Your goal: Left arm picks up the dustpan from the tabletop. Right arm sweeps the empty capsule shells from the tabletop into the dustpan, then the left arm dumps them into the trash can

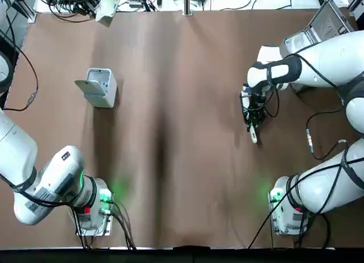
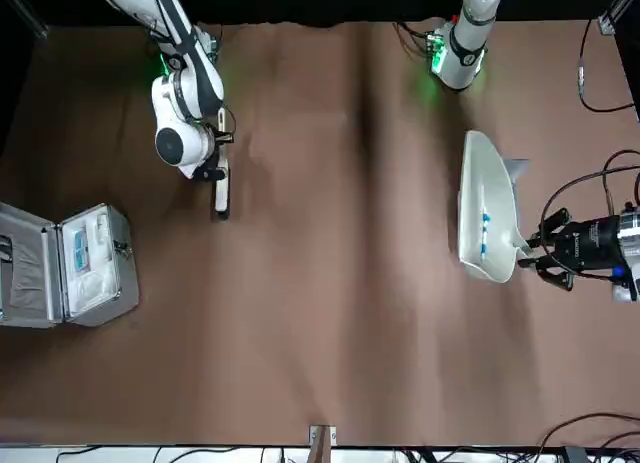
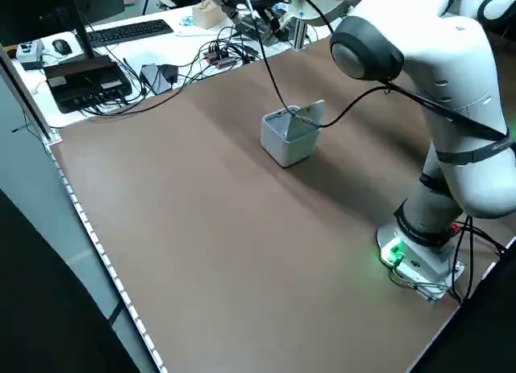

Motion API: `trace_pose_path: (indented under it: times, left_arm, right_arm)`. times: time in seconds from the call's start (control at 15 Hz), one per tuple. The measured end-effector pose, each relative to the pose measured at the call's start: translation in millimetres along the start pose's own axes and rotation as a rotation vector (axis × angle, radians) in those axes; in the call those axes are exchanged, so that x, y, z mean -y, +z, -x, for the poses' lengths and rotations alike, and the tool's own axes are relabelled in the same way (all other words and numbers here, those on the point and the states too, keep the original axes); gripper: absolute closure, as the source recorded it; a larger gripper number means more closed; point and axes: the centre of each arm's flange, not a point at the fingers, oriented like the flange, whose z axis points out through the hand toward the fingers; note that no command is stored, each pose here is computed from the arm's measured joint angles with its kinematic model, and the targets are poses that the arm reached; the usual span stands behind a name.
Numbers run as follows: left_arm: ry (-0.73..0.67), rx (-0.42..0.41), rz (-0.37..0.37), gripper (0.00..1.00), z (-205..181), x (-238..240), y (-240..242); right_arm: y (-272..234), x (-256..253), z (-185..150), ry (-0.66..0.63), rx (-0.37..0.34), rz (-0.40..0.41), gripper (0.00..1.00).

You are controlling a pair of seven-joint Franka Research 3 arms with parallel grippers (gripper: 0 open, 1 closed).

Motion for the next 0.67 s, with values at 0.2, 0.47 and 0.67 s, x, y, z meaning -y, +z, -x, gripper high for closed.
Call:
trace_pose_path:
  times: [0.2,0.47,0.67]
  left_arm:
    - [0.001,0.034,-0.013,0.67,-4,6,-5]
    - [0.008,-0.031,0.003,0.67,-27,22,-29]
    - [0.03,-0.111,-0.002,0.67,-49,37,-46]
  right_arm:
    - [-1,0,-1,0.001,-0.001,-0.003,0.74]
    - [-1,2,-1,0.015,0.002,-0.027,0.74]
    - [-1,2,-1,0.019,0.003,-0.032,0.74]
